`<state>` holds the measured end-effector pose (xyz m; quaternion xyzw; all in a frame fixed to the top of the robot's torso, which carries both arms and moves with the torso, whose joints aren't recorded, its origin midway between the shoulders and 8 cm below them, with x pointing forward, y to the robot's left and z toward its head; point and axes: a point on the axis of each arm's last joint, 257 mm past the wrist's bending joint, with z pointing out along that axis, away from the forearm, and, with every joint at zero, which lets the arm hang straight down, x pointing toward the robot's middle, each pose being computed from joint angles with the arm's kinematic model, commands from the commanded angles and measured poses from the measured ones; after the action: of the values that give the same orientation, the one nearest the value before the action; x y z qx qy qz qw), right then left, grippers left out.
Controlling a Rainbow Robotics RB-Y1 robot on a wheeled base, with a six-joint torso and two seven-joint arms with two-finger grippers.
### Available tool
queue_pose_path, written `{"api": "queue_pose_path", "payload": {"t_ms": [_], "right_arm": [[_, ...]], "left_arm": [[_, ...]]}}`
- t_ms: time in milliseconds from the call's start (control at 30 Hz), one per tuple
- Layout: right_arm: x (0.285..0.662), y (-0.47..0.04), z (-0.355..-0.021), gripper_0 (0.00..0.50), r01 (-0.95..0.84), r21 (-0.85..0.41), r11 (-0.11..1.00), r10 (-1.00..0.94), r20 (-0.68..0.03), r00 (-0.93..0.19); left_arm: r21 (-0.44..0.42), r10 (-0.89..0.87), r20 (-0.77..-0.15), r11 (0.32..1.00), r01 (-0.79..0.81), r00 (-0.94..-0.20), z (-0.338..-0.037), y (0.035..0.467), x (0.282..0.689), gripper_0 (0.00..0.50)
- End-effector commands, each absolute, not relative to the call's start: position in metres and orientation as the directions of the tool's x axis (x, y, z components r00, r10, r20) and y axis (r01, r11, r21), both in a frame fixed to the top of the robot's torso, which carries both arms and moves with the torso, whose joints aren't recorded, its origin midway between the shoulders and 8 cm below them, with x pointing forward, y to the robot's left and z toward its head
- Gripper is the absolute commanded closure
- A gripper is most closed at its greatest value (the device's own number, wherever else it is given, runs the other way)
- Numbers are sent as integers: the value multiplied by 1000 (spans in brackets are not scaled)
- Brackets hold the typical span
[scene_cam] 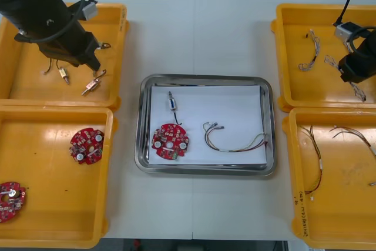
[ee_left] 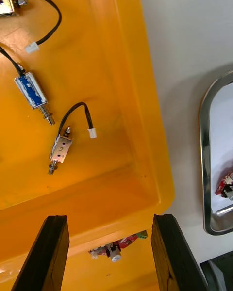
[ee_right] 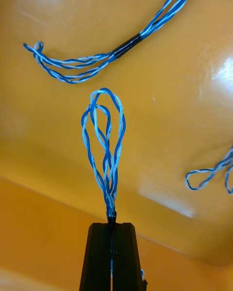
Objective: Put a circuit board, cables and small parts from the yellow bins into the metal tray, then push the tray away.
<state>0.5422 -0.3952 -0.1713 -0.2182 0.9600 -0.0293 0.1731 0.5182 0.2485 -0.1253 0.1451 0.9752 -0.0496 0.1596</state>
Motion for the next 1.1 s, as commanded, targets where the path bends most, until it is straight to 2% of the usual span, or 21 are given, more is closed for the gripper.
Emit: {"api": "queue_pose_path", "payload": {"t_ms": [33, 433, 700, 967, 1100], "right_arm": [[558, -403, -93, 500, -412, -197, 889, -457, -398, -796], [546, -382, -37, 500, -468, -201, 861, -509, -379, -773], [547, -374, 12, 500, -454, -339, 824, -565, -432, -703], [543, -354, 30, 500, -494, -373, 786, -618, -482, -621], [536, -331, 29, 500, -547, -405, 732, -680, -478, -556]], "left_arm": [[31, 388, -378, 913, 407, -841, -110, 278, 533, 0], [51, 415, -405, 900, 433, -815, -118, 294, 550, 0], [56, 423, -423, 895, 443, -802, -126, 308, 561, 0], [84, 445, -420, 887, 455, -791, -126, 314, 563, 0], [86, 445, -417, 887, 453, -792, -130, 315, 563, 0]]}}
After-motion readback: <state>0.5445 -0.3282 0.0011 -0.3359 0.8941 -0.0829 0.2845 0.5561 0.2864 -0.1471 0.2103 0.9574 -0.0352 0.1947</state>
